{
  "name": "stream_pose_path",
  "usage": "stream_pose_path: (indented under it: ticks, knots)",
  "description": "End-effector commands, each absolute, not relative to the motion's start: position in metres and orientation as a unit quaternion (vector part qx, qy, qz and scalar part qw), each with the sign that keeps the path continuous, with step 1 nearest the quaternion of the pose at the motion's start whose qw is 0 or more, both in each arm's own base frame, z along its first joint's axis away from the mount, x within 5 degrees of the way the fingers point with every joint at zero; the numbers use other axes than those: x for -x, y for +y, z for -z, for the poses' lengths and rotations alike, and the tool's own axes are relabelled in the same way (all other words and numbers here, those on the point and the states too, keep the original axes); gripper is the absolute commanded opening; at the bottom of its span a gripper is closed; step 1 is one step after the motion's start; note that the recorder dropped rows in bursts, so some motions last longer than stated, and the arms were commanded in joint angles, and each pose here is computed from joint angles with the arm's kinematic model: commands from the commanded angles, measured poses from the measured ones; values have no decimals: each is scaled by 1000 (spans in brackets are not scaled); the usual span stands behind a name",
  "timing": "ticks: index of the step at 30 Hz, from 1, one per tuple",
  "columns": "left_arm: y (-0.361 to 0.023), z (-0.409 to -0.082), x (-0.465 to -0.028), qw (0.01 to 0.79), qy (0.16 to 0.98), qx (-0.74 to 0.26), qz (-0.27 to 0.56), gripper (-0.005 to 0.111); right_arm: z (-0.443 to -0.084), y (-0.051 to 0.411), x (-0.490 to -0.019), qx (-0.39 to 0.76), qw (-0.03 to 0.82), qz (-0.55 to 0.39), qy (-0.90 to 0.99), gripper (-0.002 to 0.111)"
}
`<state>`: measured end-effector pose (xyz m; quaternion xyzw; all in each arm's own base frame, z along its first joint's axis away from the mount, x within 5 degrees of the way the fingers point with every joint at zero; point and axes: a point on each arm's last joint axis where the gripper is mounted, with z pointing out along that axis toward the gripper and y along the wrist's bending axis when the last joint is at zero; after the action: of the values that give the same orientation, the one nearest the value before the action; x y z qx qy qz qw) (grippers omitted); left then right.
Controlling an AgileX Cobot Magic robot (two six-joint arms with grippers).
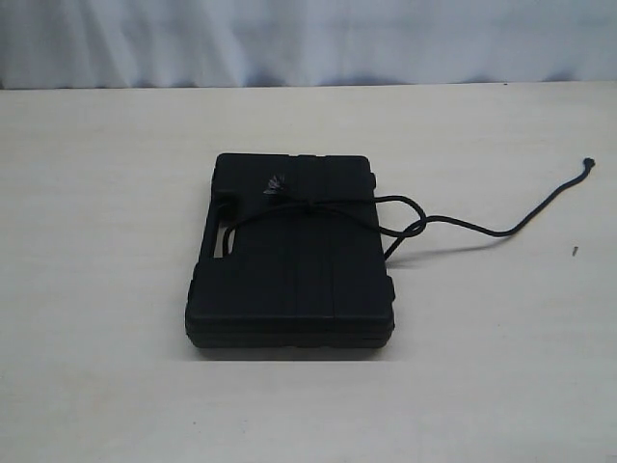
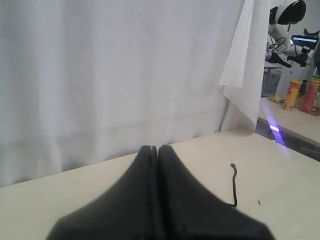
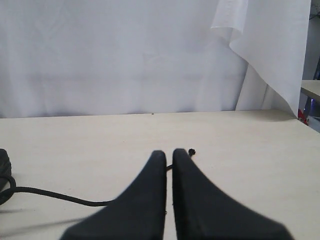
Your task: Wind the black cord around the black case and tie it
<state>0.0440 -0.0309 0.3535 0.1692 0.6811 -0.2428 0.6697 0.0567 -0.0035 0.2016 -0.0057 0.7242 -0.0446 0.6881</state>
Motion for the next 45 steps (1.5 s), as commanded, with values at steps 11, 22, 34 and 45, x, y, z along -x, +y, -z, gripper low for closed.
stream_pose_path:
  ticks: [11, 22, 34, 45]
  knots:
    - [-31, -353, -43, 672, 677, -166, 249, 0, -201, -4, -56, 3, 690, 47, 722, 4]
    - [-31, -353, -44, 673, 677, -168, 246, 0, -201, -4, -56, 3, 690, 47, 722, 4]
    - [-29, -323, -55, 678, 686, -223, 138, 0, -201, -4, -56, 3, 690, 47, 722, 4]
    - [-29, -231, -53, 697, 658, -275, 79, 0, -201, -4, -56, 3, 690, 47, 722, 4]
